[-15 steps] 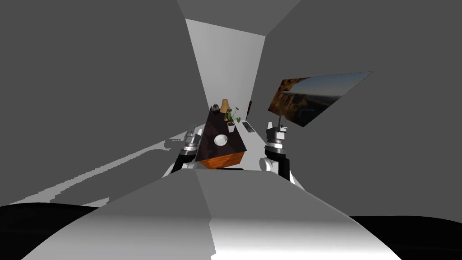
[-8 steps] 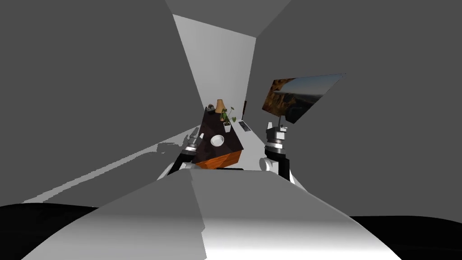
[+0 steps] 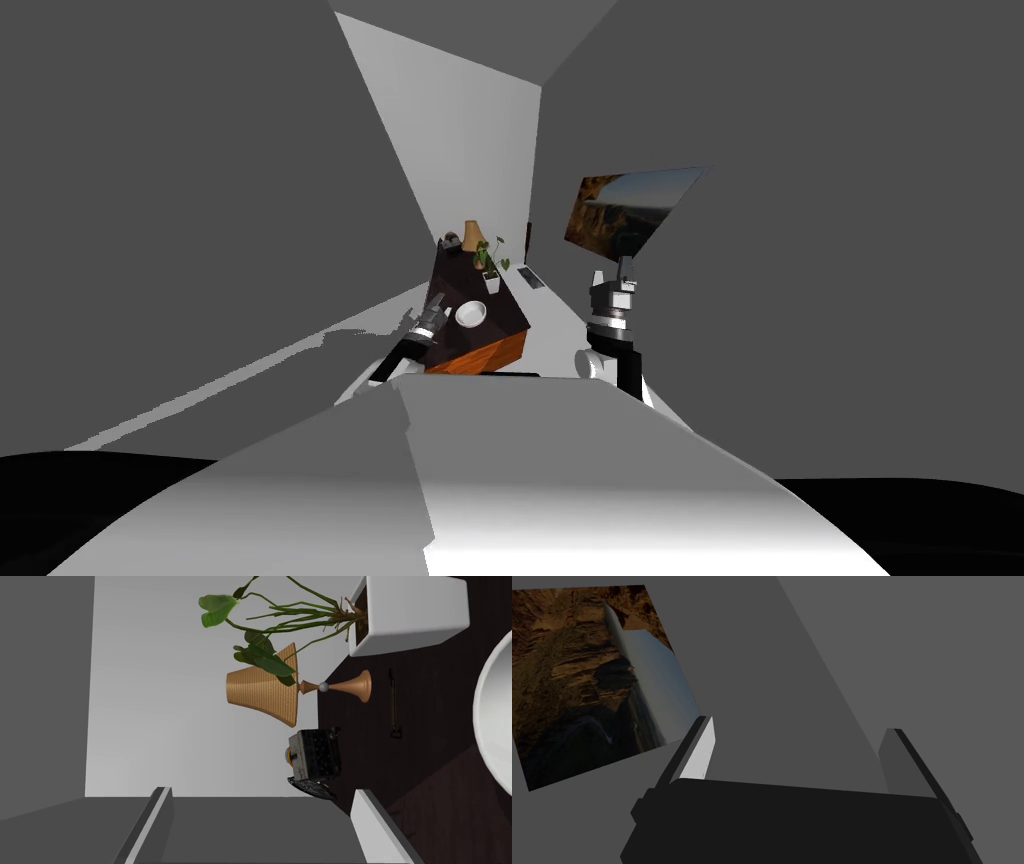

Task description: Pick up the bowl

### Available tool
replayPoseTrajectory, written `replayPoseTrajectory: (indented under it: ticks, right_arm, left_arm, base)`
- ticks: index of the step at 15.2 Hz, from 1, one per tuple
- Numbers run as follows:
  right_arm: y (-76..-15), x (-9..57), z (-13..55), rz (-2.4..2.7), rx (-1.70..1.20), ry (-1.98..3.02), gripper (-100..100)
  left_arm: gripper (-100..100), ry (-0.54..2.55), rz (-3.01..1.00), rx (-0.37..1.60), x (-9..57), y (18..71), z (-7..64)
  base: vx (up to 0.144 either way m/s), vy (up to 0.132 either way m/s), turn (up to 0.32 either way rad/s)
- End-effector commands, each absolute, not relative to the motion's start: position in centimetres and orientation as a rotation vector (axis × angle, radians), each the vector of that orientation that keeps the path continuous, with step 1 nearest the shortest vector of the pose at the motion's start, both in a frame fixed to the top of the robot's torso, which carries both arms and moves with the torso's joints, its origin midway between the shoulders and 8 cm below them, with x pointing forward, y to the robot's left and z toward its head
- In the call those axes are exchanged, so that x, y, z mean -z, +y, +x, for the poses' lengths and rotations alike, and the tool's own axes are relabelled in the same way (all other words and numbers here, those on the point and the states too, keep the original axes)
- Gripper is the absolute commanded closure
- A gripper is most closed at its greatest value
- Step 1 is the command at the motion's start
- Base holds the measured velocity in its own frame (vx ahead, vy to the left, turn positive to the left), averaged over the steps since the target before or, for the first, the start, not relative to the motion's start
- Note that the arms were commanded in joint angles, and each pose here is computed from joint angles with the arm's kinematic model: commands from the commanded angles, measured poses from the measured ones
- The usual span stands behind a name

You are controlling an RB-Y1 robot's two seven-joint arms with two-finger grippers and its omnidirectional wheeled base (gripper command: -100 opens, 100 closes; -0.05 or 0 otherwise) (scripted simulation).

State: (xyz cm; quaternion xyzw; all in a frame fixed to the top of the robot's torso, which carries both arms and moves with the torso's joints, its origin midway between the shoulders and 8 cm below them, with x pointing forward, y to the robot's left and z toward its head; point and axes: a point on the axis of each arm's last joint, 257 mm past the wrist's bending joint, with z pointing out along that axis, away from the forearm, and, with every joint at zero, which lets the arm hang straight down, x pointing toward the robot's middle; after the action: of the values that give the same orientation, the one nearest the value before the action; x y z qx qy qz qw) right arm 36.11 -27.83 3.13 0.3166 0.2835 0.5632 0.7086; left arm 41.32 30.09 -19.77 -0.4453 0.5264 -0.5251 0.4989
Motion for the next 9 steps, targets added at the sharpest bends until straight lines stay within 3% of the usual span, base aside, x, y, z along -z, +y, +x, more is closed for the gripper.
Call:
replayPoseTrajectory:
  ticks: [1,9]
  right_arm:
    - [-27.8,-3.1,36.1,0.703,-1.25,0.629,0]
    - [-27.8,-3.1,36.1,0.703,-1.25,0.63,0]
  left_arm:
    - [-100,1.311,-1.144,1.244,21.9,30.9,41.4]
    - [-100,1.426,-1.438,1.106,30.2,35.8,40.5]
  base:
    - [-0.006,-0.02,-0.193]
    - [-0.001,-0.021,-0.193]
